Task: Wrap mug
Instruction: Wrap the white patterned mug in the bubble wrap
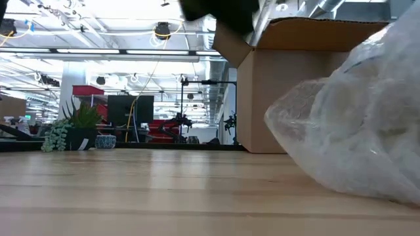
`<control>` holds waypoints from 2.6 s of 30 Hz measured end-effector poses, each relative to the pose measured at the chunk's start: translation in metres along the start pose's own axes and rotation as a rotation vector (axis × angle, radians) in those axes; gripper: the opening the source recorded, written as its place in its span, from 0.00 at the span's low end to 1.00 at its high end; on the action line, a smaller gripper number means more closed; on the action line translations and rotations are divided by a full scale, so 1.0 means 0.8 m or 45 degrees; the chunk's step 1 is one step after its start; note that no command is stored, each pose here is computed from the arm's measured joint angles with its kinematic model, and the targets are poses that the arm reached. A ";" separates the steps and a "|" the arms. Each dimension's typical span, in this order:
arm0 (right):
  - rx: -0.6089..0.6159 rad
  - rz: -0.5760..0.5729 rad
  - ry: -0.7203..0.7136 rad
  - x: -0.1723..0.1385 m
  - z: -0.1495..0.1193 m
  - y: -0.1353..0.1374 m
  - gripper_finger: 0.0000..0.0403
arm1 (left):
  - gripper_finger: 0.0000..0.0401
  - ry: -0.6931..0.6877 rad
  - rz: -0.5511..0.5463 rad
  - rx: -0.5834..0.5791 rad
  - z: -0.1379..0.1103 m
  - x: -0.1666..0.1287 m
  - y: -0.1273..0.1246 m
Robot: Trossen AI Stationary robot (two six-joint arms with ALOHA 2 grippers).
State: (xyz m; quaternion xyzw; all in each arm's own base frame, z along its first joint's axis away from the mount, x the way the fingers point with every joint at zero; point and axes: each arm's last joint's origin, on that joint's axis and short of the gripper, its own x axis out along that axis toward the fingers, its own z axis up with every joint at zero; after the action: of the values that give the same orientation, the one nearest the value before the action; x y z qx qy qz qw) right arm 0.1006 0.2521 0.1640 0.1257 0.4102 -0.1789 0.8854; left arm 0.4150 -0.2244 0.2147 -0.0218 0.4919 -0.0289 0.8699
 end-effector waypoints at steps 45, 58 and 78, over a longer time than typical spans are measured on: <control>-0.057 -0.144 0.046 -0.007 0.003 0.004 0.87 | 0.02 -0.245 0.185 -0.152 0.079 0.009 0.085; -0.014 -0.119 -0.030 -0.007 0.002 0.005 0.87 | 0.02 0.169 0.100 -0.318 0.077 -0.013 0.135; -0.041 -0.118 -0.005 -0.001 0.009 0.008 0.87 | 0.39 -0.021 0.017 -0.204 0.107 -0.018 0.128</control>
State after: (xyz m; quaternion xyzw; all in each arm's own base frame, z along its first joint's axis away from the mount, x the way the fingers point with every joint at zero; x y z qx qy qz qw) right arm 0.1078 0.2555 0.1692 0.0921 0.4166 -0.2135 0.8788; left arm 0.4838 -0.1205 0.2645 -0.0882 0.4856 0.0164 0.8696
